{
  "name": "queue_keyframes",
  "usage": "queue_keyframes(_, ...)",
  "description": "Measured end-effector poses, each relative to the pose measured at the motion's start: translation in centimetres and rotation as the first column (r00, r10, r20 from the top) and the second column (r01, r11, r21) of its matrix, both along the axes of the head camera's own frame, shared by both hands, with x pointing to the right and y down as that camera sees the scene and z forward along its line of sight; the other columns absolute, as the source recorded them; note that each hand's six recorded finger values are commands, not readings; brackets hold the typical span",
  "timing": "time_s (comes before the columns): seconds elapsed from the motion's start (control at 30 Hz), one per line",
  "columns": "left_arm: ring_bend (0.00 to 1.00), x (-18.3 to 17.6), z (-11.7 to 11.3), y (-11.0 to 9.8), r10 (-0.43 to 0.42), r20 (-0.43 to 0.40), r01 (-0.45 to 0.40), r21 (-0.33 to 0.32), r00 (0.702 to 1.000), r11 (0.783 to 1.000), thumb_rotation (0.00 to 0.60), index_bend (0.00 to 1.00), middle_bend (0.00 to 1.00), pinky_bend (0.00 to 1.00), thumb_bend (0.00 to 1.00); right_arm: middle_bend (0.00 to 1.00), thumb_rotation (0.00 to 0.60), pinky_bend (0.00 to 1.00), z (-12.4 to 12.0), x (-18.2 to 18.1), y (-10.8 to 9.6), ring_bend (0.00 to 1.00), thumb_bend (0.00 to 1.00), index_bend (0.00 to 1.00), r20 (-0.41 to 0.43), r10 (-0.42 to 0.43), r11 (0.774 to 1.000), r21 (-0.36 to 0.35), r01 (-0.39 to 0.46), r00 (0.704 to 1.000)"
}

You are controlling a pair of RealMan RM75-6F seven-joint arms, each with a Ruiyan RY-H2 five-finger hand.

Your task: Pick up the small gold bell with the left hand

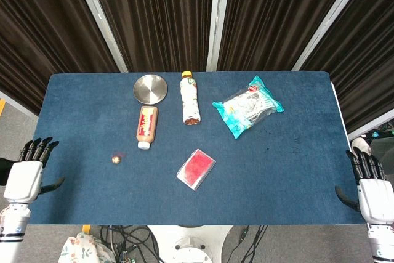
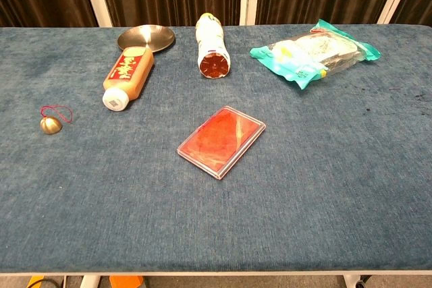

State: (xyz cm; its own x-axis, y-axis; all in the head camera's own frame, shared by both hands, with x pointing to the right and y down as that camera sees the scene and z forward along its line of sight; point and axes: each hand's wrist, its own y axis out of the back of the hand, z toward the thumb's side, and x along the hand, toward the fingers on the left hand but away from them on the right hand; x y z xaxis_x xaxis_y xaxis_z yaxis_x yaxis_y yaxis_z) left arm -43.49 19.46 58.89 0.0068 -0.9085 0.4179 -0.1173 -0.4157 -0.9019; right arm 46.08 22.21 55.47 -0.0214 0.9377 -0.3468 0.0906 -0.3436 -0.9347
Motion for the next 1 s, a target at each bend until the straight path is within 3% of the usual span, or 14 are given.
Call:
queue_keyframes(0.33,0.00,0.1,0.0,-0.1,0.007,-0.007,-0.007,-0.004,1.000,1.000,0.600,0.13,0.06,0.00,0.17,0.00,0.600,0.02,-0.6,-0.7,0.0,0.00,0.19,0.00,0.000,-0.012,1.000,0.011,0.012,1.000)
queue_keyframes(0.5,0.00,0.7,0.6,0.0,0.004,-0.053,-0.006,-0.035,0.999,0.999,0.600,0.12,0.06,0.00,0.17,0.00,0.600,0.02,-0.9,-0.8,0.0,0.00,0.19,0.00,0.000,-0.014,1.000,0.020,0.014,1.000)
queue_keyframes(0.67,0.00,2.2,3.0,0.2,0.001,-0.149,-0.019,-0.121,0.989,0.993,0.600,0.13,0.06,0.00,0.17,0.00,0.600,0.02,-0.8,-0.8,0.2,0.00,0.19,0.00,-0.004,-0.031,0.999,0.016,0.031,1.000)
queue_keyframes(1.0,0.00,5.6,8.0,-1.9,0.001,-0.188,-0.037,-0.189,0.982,0.981,0.600,0.16,0.06,0.00,0.16,0.00,0.600,0.02,0.2,-0.2,0.8,0.00,0.19,0.00,-0.004,-0.018,1.000,-0.017,0.018,1.000)
